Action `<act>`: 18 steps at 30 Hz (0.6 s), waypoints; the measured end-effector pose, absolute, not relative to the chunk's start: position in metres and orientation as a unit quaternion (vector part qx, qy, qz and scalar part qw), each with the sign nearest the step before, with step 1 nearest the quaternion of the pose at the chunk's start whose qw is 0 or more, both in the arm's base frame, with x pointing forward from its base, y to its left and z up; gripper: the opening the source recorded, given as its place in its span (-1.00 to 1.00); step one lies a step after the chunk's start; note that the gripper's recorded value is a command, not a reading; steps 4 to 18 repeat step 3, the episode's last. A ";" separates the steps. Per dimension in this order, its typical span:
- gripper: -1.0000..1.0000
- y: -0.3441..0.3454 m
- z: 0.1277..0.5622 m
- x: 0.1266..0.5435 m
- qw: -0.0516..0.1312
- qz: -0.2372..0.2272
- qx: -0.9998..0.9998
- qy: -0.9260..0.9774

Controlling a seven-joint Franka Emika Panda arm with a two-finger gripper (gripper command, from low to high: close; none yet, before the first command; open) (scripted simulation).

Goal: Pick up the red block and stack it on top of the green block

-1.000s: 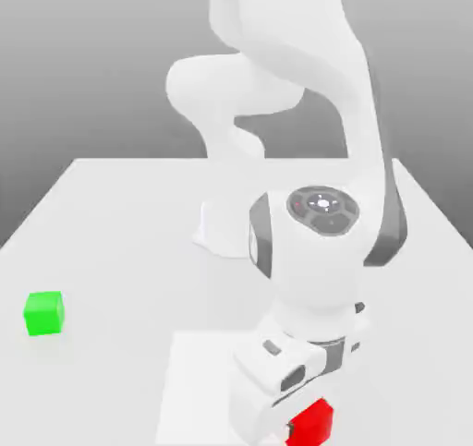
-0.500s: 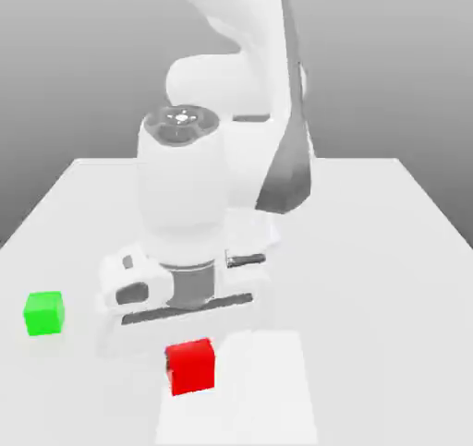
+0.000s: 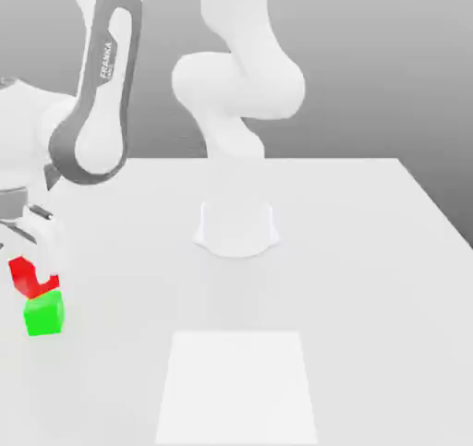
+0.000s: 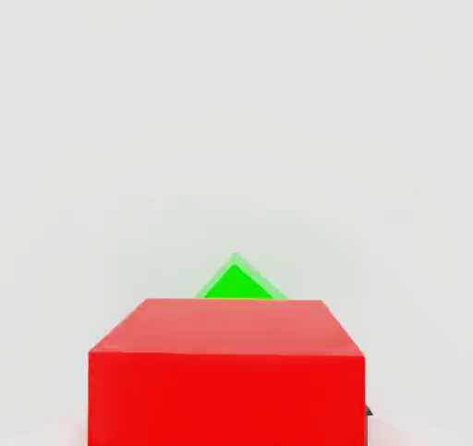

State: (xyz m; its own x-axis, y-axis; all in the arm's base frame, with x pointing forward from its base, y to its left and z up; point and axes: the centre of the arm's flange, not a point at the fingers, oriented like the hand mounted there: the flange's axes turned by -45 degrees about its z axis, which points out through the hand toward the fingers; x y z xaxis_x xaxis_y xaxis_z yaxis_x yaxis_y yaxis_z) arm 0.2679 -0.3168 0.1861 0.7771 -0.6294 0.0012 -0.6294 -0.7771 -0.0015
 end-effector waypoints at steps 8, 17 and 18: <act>1.00 -0.316 0.182 0.267 0.000 0.000 -0.942 0.334; 1.00 -0.316 0.182 0.267 0.000 0.000 -0.942 0.334; 1.00 -0.316 0.182 0.267 0.000 0.000 -0.942 0.334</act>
